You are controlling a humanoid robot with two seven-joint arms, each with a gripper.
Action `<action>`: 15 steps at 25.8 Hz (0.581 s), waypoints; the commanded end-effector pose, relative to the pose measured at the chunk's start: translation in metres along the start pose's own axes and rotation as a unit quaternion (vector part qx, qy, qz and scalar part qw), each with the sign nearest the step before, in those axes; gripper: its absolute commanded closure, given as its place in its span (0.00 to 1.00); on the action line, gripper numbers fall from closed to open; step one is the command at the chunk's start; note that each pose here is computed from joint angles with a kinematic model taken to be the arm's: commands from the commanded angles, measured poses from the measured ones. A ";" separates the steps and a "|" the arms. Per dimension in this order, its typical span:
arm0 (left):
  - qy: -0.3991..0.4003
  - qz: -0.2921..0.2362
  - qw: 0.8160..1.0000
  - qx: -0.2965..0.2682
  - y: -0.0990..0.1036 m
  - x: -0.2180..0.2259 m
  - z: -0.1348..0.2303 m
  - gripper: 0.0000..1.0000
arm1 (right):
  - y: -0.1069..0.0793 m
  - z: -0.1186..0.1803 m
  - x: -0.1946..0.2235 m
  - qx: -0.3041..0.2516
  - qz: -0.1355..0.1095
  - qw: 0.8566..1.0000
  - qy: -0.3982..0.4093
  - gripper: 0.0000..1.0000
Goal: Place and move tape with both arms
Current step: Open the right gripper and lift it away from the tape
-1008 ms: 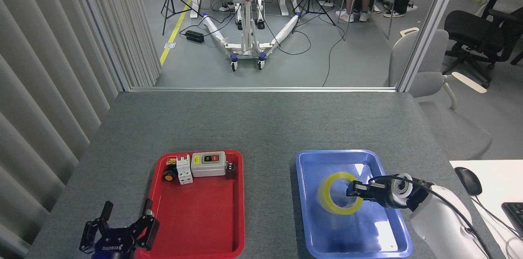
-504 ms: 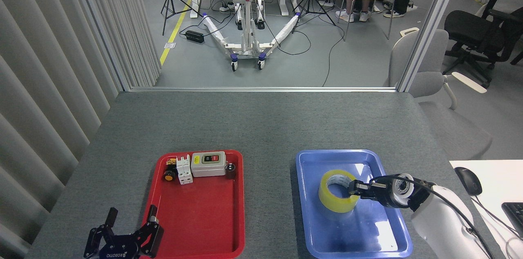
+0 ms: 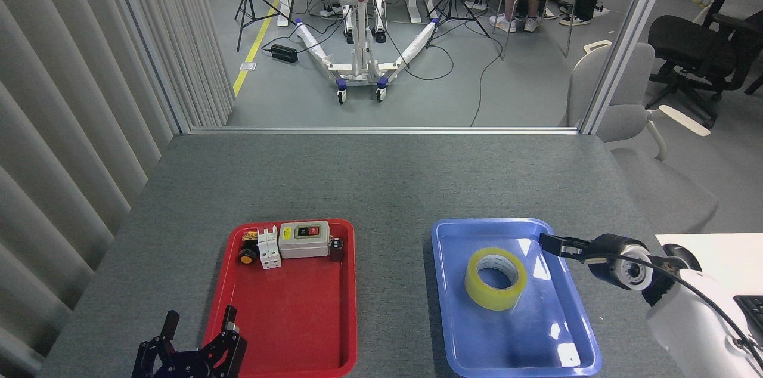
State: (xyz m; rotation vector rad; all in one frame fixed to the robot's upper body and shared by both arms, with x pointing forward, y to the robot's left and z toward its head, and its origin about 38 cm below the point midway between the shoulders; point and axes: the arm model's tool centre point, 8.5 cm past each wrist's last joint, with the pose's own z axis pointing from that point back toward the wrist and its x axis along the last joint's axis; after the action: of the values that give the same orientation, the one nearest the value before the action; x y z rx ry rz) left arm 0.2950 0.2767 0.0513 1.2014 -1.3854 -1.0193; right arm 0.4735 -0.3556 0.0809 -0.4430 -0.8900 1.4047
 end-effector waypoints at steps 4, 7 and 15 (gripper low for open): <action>0.002 0.001 1.000 0.000 0.000 0.001 0.002 0.00 | 0.011 0.055 -0.018 -0.247 0.109 0.962 0.040 0.24; 0.006 0.001 1.000 0.000 0.000 0.000 0.001 0.00 | 0.033 0.075 0.004 -0.306 0.130 0.942 0.051 0.24; 0.009 0.002 1.000 0.002 0.001 -0.001 0.001 0.00 | 0.111 0.123 -0.005 -0.332 0.136 0.927 0.106 0.02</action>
State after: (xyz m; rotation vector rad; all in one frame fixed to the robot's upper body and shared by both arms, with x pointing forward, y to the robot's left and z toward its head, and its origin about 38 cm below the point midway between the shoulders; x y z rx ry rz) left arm 0.2945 0.2770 0.0523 1.2077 -1.3795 -1.0034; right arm 0.3429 -0.3662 0.0884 -1.2276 -1.2042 1.2406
